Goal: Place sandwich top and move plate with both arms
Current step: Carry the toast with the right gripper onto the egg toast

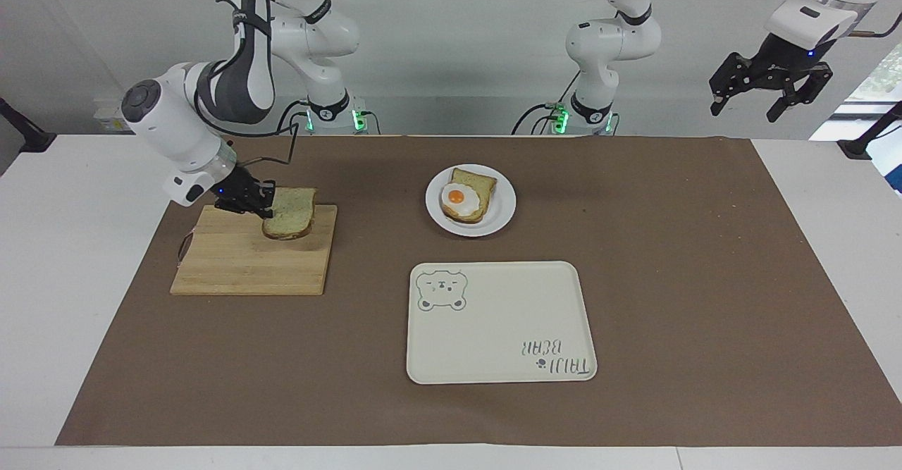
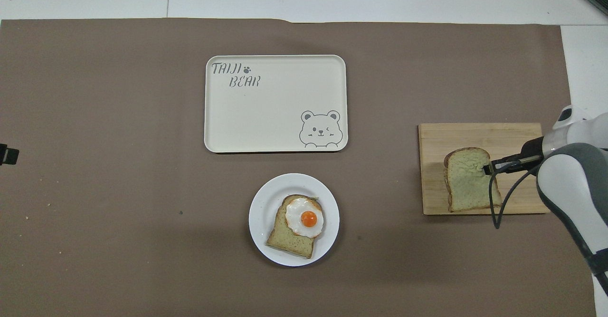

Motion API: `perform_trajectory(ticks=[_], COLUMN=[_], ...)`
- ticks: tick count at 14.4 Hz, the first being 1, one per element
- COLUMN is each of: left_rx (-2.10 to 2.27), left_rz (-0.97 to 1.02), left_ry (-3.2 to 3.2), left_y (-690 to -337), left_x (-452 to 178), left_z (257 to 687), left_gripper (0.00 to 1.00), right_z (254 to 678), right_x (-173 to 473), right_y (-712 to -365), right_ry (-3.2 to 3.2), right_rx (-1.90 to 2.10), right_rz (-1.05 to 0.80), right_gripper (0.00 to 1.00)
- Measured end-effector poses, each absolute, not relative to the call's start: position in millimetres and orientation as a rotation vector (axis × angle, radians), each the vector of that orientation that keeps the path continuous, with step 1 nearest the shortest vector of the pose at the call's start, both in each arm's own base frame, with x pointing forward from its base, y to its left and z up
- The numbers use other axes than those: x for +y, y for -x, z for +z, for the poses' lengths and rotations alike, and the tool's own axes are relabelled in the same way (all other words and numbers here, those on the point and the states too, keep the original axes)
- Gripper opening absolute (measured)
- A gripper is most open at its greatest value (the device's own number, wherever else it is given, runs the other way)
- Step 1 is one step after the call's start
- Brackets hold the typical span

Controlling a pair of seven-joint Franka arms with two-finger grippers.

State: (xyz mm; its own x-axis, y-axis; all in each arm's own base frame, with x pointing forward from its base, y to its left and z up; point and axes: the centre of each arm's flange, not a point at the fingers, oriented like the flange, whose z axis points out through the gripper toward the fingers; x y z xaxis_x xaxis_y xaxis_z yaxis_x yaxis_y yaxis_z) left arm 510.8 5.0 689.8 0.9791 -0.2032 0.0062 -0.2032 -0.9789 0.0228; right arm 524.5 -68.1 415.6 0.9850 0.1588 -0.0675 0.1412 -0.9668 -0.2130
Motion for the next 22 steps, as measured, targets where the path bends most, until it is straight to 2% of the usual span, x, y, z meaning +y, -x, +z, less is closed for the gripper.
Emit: perform_trajectory(ticks=[6,14,17,22], left_rx=[-0.319,-0.319,-0.319,-0.319], left_rz=[0.006,0.006,0.006,0.006], left_ry=[-3.102,-3.102,-3.102,-3.102], left_y=[-511,-511,-511,-511], left_x=[5,5,5,5], left_z=[690,690,690,690], left_gripper=[1.0,1.0,1.0,1.0], right_z=[470,473,472,465], right_x=[-72,-72,-35,84], right_y=[-521,-520,-523,-522], right_ry=[2.896,2.894,2.904,2.948], right_rx=[-0.243,-0.224,-0.189,-0.08], right_rz=[0.141,0.152,0.182,0.196], right_gripper=[0.08,0.08,0.08,0.08])
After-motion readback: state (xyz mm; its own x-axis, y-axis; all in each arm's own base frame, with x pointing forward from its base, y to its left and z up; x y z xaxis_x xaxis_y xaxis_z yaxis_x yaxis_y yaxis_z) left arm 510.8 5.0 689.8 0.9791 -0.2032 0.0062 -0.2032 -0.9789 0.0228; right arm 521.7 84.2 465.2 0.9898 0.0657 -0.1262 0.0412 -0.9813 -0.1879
